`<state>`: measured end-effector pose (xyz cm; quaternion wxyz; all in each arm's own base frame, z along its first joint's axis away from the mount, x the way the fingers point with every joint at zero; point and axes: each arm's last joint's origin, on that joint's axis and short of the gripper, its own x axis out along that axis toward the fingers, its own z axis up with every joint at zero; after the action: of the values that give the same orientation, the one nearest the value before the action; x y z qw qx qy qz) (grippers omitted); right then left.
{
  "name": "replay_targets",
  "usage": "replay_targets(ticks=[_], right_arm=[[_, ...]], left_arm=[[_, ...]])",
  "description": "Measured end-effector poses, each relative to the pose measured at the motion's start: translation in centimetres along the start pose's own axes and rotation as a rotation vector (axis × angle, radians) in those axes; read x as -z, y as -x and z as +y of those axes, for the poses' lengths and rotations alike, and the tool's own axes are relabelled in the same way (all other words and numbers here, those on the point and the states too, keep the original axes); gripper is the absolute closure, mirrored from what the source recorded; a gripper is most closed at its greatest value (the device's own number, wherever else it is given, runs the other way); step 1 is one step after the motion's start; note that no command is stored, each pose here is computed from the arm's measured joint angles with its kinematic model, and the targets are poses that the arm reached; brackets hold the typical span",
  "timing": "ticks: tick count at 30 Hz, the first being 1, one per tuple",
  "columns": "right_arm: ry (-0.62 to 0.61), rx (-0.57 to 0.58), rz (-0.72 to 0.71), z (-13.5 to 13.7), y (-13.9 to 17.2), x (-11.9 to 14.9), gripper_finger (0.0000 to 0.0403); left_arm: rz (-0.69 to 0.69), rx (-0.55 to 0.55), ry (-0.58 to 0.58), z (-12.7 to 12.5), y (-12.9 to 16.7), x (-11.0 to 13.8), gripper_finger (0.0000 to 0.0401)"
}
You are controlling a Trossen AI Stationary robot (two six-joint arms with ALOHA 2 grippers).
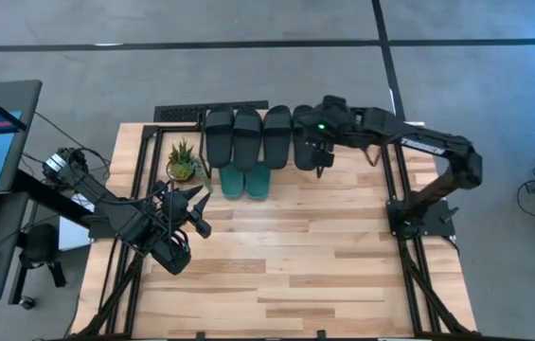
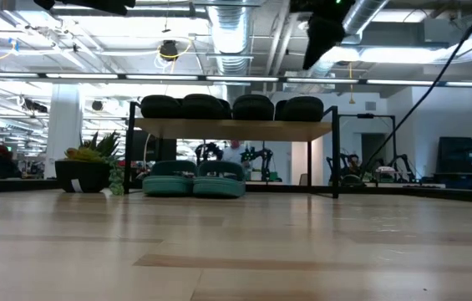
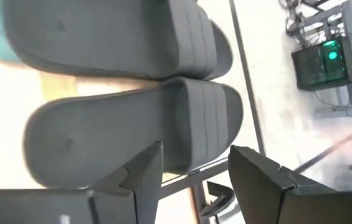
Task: Pick and place slides into the shelf
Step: Return to Home Position
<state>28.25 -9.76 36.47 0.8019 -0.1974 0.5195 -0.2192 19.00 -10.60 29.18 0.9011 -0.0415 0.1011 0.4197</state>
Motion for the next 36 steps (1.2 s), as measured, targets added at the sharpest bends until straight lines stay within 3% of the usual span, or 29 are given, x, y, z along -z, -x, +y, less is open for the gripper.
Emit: replay_targets(ticks=[14, 22, 29, 36], right_arm=[[-0.214, -0.047, -0.261, 0.7, 8.6, 2.1, 0.0234], [-0.350, -0.095, -0.500, 0.4, 14.0, 4.1, 0.0236], [-0.384, -0.140, -0.664, -0.1, 17.5, 6.4, 0.0234], [-0.346, -0.275, -0.785, -0.1, 19.7, 8.2, 0.0236]], left_arm=[[0.030, 0.012, 0.009, -0.1, 0.0, 0.1, 0.0276], [-0.047, -0.014, 0.003, 0.0, -0.1, -0.2, 0.0276], [-0.185, -0.041, 0.136, -0.4, -0.1, -0.7, 0.0276], [-0.223, -0.057, 0.112, -0.9, 0.1, -1.8, 0.0276]])
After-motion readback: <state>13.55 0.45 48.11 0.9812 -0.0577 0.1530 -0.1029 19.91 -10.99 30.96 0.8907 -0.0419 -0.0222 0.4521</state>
